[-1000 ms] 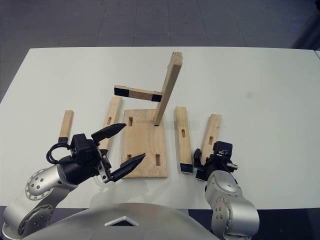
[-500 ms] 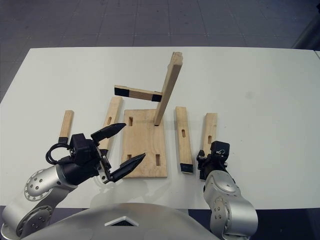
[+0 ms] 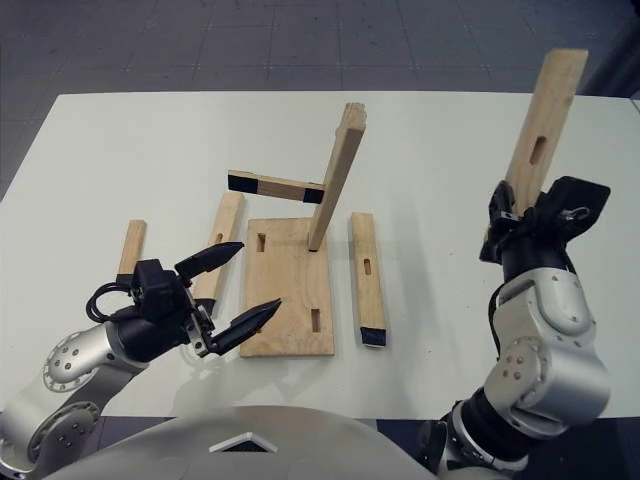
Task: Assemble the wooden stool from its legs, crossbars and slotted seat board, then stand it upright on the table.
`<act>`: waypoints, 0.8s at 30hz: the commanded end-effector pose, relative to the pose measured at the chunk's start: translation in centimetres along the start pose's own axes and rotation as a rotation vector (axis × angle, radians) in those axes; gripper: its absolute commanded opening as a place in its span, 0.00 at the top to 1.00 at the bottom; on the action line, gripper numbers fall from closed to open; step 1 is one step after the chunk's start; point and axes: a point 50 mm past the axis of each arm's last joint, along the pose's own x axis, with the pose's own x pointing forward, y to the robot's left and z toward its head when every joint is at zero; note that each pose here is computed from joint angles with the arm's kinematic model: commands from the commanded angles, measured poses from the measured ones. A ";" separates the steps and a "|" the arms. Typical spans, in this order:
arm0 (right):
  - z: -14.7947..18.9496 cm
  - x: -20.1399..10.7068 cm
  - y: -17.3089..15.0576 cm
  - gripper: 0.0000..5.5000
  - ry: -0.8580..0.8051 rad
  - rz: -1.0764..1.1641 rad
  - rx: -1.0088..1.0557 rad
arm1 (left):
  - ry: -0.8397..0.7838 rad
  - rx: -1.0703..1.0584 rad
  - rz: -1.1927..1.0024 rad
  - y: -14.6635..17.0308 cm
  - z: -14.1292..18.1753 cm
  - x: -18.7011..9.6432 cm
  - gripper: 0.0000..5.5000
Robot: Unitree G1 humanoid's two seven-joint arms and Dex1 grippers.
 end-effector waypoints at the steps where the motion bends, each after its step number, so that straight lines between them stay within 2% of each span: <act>1: 2.3 -1.6 2.1 0.63 -0.202 0.320 0.048 | 0.017 0.001 -0.014 1.1 0.2 -0.4 0.02; 5: 2.8 -4.4 4.8 0.63 -0.259 0.820 0.107 | -0.052 -0.075 -0.121 1.6 1.2 -0.7 0.02; 11: 2.4 -7.1 6.5 0.63 -0.208 1.186 0.082 | -0.115 -0.187 -0.272 2.6 2.7 -1.3 0.02; 18: 0.4 -7.7 9.1 0.63 -0.092 1.460 0.038 | -0.178 -0.286 -0.495 2.1 3.7 -1.2 0.02; 24: -0.7 -7.7 10.7 0.63 -0.057 1.568 0.011 | -0.192 -0.321 -0.616 2.8 3.9 -0.9 0.02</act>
